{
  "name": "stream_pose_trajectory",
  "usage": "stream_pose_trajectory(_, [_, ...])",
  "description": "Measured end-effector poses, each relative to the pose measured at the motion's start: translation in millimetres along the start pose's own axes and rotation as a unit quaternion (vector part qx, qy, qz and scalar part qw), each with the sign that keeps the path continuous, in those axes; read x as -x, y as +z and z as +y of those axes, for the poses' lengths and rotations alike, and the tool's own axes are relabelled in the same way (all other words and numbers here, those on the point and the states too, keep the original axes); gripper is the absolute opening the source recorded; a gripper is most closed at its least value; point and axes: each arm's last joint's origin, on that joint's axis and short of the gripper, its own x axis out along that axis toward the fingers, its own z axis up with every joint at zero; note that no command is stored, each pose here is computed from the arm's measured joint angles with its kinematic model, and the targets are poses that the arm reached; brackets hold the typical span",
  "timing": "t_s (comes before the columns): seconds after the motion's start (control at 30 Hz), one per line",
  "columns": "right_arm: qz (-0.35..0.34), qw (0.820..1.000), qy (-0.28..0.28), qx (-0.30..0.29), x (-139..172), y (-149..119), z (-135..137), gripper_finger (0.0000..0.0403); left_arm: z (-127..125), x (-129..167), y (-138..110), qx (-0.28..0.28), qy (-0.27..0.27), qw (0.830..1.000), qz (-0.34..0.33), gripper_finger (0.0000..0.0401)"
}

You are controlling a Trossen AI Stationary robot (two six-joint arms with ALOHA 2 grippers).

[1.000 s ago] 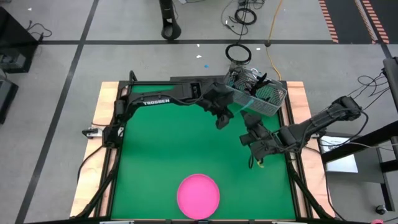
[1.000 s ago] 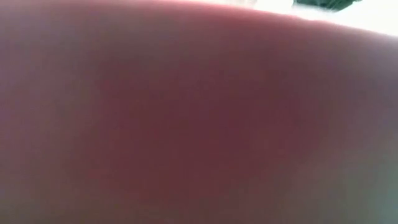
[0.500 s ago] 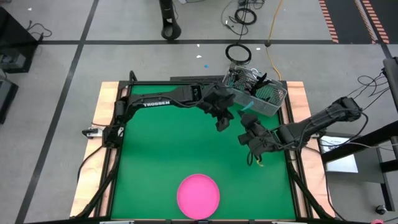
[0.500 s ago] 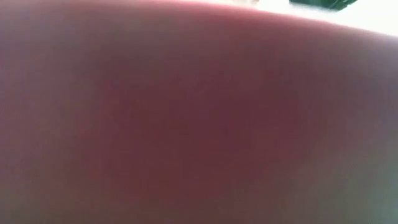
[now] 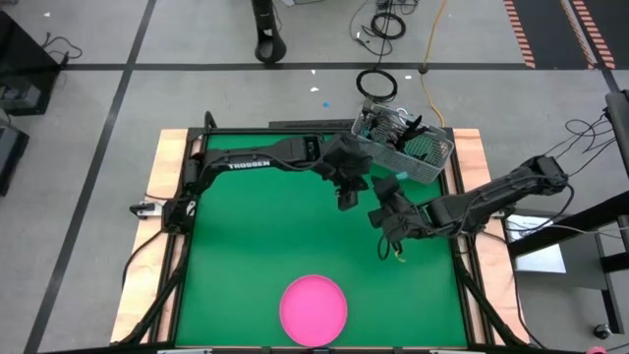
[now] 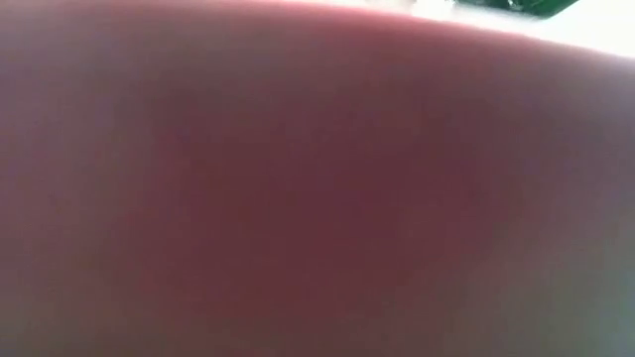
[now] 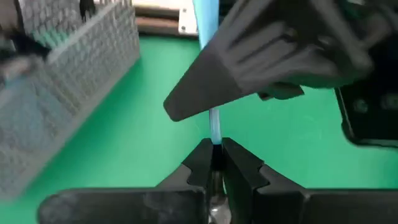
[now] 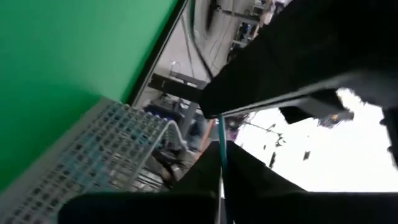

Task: Sort silverware
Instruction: Put the blue spoon into the utensil holder

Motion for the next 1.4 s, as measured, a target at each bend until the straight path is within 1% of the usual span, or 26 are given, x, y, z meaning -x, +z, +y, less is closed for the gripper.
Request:
stream_pose_trajectory(0.13, [-0.001,0.998,0.013,-0.068,7.4,-19.0,-2.9,0.0001,5.5,1.5,2.2,-0.057,0.004,0.998,-0.012,0.0064])
stream_pose_trajectory(0.17, [-0.011,0.996,0.026,-0.087,10.2,-26.2,-3.2,0.0001,7.7,2.0,4.0,-0.07,0.006,0.997,-0.021,0.0074])
stream_pose_trajectory(0.23, [-0.044,0.987,0.073,-0.135,16.5,-41.6,-3.0,0.0001,12.9,5.3,6.7,-0.08,0.012,0.996,-0.031,0.0092])
stream_pose_trajectory(0.33, [-0.077,0.961,0.163,-0.209,24.0,-63.5,0.7,0.0,22.6,18.1,21.3,-0.088,0.028,0.993,-0.075,0.0116])
stream_pose_trajectory(0.4, [-0.079,0.943,0.216,-0.242,28.9,-75.9,4.9,0.0,29.1,32.0,32.7,-0.107,0.04,0.988,-0.101,0.0131])
stream_pose_trajectory(0.47, [-0.08,0.923,0.257,-0.274,33.8,-85.9,7.6,0.0,35.2,45.5,41.9,-0.133,0.049,0.982,-0.124,0.0145])
stream_pose_trajectory(0.53, [-0.086,0.903,0.281,-0.313,38.8,-93.9,7.7,0.0,43.7,53.8,44.8,-0.15,0.036,0.979,-0.136,0.0157])
stream_pose_trajectory(0.57, [-0.092,0.893,0.287,-0.334,41.6,-97.8,6.9,0.0,49.3,56.0,43.7,-0.149,0.014,0.979,-0.139,0.0162])
stream_pose_trajectory(0.63, [-0.109,0.877,0.283,-0.373,47.1,-106.4,6.7,0.0,63.4,59.0,38.1,-0.118,-0.062,0.981,-0.14,0.0169])
stream_pose_trajectory(0.7, [-0.132,0.861,0.278,-0.404,52.6,-115.4,9.9,0.0,79.8,54.6,29.6,-0.088,-0.137,0.976,-0.144,0.017])
stream_pose_trajectory(0.77, [-0.161,0.844,0.267,-0.436,57.0,-124.6,13.6,0.0,93.4,48.2,17.9,-0.058,-0.181,0.972,-0.139,0.017])
stream_pose_trajectory(0.83, [-0.189,0.83,0.255,-0.458,60.9,-135.1,14.7,0.0,100.5,38.5,8.9,-0.049,-0.189,0.971,-0.14,0.017])
stream_pose_trajectory(0.9, [-0.202,0.819,0.237,-0.482,64.2,-144.8,11.6,0.0,99.3,30.2,6.9,-0.056,-0.198,0.966,-0.158,0.017])
stream_pose_trajectory(1.0, [-0.231,0.804,0.205,-0.509,67.9,-155.8,6.0,0.0,86.8,20.5,13.4,-0.096,-0.22,0.946,-0.216,0.017])
stream_pose_trajectory(1.03, [-0.251,0.792,0.191,-0.523,69.5,-158.1,1.5,0.0,82.3,18.0,16.0,-0.111,-0.22,0.94,-0.236,0.017])
stream_pose_trajectory(1.1, [-0.298,0.761,0.155,-0.556,73.6,-163.4,-10.8,0.0,74.2,13.4,20.1,-0.141,-0.203,0.928,-0.279,0.017])
stream_pose_trajectory(1.17, [-0.344,0.733,0.131,-0.572,78.0,-169.2,-20.3,0.0,69.3,12.6,24.2,-0.166,-0.184,0.912,-0.327,0.017])
stream_pose_trajectory(1.23, [-0.369,0.712,0.114,-0.586,80.9,-174.7,-25.6,0.0,66.0,16.9,29.7,-0.178,-0.182,0.894,-0.37,0.017])
stream_pose_trajectory(1.27, [-0.373,0.708,0.11,-0.59,81.7,-177.2,-26.0,0.0,65.4,19.5,31.7,-0.184,-0.181,0.884,-0.389,0.017])
stream_pose_trajectory(1.33, [-0.374,0.704,0.109,-0.594,82.4,-181.0,-24.9,0.0,64.0,24.3,34.2,-0.191,-0.182,0.87,-0.416,0.017])
stream_pose_trajectory(1.4, [-0.374,0.702,0.115,-0.595,82.5,-181.7,-23.6,0.0,63.3,26.5,35.3,-0.183,-0.188,0.865,-0.428,0.0171])
